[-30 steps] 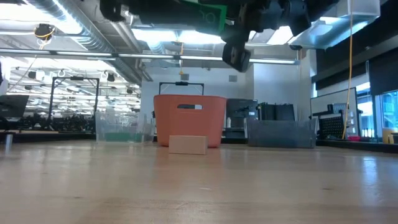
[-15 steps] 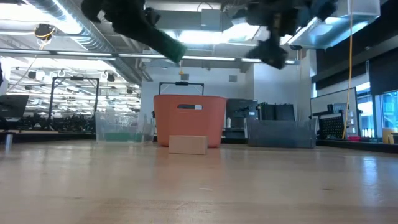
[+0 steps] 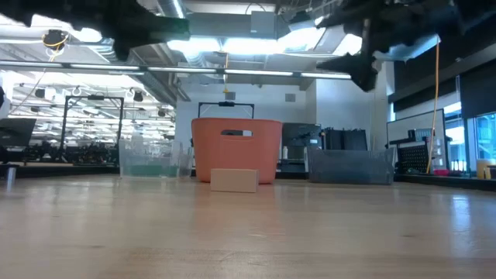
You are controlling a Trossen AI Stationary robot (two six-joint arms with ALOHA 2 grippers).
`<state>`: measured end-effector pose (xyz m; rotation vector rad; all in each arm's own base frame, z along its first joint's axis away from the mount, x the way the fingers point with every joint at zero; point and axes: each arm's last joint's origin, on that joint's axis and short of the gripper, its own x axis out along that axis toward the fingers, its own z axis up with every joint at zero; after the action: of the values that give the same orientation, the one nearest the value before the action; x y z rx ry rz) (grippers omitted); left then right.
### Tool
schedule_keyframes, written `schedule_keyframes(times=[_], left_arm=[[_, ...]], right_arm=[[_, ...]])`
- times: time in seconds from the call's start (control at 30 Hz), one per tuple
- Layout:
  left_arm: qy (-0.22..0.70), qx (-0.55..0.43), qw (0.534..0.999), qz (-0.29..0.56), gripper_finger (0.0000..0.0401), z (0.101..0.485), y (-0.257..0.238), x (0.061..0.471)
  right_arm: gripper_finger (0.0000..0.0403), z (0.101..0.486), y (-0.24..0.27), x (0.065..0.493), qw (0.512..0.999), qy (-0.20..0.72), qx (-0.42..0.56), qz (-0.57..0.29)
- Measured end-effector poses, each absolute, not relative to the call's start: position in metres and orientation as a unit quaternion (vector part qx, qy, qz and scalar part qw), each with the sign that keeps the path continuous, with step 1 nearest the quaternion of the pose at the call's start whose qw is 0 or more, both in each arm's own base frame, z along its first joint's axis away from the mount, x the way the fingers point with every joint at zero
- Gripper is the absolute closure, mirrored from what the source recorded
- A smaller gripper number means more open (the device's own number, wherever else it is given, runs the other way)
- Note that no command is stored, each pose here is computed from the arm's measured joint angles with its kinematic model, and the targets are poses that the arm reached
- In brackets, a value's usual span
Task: Sort & place blocks by color
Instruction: Put the green game piece into the transparent bin
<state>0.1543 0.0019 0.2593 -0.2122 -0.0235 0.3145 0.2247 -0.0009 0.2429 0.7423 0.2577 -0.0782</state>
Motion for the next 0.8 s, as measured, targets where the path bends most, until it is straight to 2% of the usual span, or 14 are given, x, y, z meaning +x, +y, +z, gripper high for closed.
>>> schedule_keyframes(times=[0.13, 0.37, 0.6, 0.8], left_arm=[[-0.069, -0.168, 0.968, 0.171, 0.0318, 0.256, 0.009, 0.137], [-0.108, -0.254, 0.952, 0.135, 0.0318, 0.26, 0.013, 0.127], [-0.099, -0.258, 0.955, 0.107, 0.0319, 0.259, 0.012, 0.128], [-0.091, -0.257, 0.953, 0.135, 0.0319, 0.258, 0.015, 0.132]], right_arm=[[0.0103, 0.253, -0.004, 0.227, 0.951, 0.042, 0.301, -0.053], [0.0102, 0.263, -0.004, 0.227, 0.989, -0.002, 0.139, -0.047], [0.0102, 0.263, -0.004, 0.227, 0.991, -0.005, 0.128, -0.045], [0.0102, 0.263, -0.004, 0.227, 0.991, -0.004, 0.128, -0.044]])
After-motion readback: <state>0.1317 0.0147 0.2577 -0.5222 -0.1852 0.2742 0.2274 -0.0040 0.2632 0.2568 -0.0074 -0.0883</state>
